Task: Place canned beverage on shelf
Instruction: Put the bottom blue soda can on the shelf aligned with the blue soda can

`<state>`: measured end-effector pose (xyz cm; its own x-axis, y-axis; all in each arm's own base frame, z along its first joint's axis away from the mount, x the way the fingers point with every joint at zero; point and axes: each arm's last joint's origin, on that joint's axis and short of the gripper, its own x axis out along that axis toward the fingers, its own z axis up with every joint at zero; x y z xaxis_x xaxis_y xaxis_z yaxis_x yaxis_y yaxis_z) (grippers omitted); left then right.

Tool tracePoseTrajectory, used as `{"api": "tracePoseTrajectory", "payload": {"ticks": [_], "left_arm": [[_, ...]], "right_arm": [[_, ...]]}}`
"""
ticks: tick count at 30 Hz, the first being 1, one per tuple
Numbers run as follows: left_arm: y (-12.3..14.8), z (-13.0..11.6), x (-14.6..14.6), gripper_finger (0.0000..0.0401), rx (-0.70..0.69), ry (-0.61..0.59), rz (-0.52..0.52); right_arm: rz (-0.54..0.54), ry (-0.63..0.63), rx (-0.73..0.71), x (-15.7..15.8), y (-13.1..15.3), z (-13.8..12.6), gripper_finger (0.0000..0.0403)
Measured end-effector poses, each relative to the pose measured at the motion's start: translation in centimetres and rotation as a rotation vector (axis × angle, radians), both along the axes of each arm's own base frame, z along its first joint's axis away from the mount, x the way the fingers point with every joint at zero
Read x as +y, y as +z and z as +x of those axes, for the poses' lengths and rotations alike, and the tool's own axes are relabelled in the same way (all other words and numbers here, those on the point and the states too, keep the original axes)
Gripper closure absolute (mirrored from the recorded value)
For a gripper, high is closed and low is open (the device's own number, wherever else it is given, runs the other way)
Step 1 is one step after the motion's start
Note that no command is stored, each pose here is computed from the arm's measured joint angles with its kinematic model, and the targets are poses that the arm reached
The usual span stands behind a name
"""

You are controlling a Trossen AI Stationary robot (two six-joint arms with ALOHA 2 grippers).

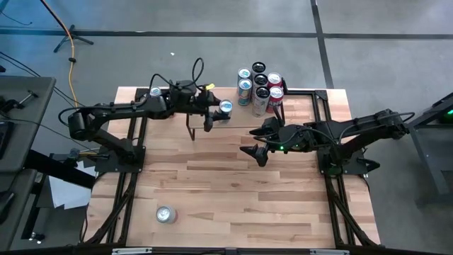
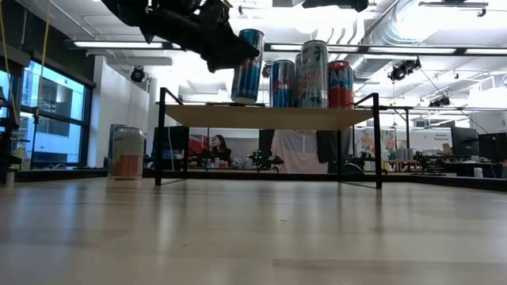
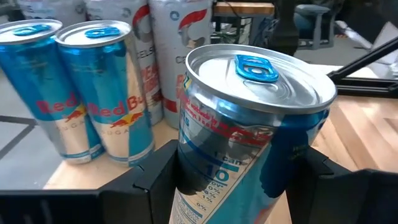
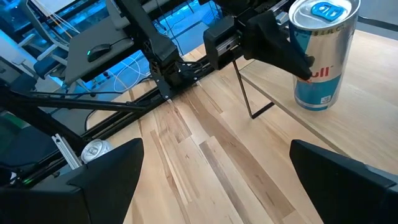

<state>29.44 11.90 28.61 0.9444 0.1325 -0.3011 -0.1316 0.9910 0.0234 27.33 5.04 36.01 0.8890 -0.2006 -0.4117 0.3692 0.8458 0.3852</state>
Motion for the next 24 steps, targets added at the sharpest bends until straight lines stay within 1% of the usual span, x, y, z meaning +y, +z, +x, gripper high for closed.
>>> {"api": "tracePoseTrajectory", "payload": {"ticks": [5,12,19,21,24], "left_arm": [[0.0,0.0,0.0,0.0215,0.0,0.007,0.001],[0.0,0.0,0.0,0.0215,-0.011,0.033,-0.08],[-0.1,0.0,0.1,0.0215,-0.002,0.022,-0.029],[-0.5,0.3,0.2,0.0215,0.011,0.039,-0.011],[-1.2,0.8,0.5,0.0215,0.028,0.048,-0.021]], "right_arm": [[-0.001,0.0,0.0,0.0,0.0,0.0,0.0012],[-0.001,0.0,0.001,0.0,0.0,0.0,0.0012],[-0.002,-0.001,0.001,0.0,0.0,0.0,0.0012],[-0.003,-0.003,0.001,0.0,0.0,0.0,0.0012],[-0.003,-0.003,0.001,0.0,0.0,0.0,0.0012]]}}
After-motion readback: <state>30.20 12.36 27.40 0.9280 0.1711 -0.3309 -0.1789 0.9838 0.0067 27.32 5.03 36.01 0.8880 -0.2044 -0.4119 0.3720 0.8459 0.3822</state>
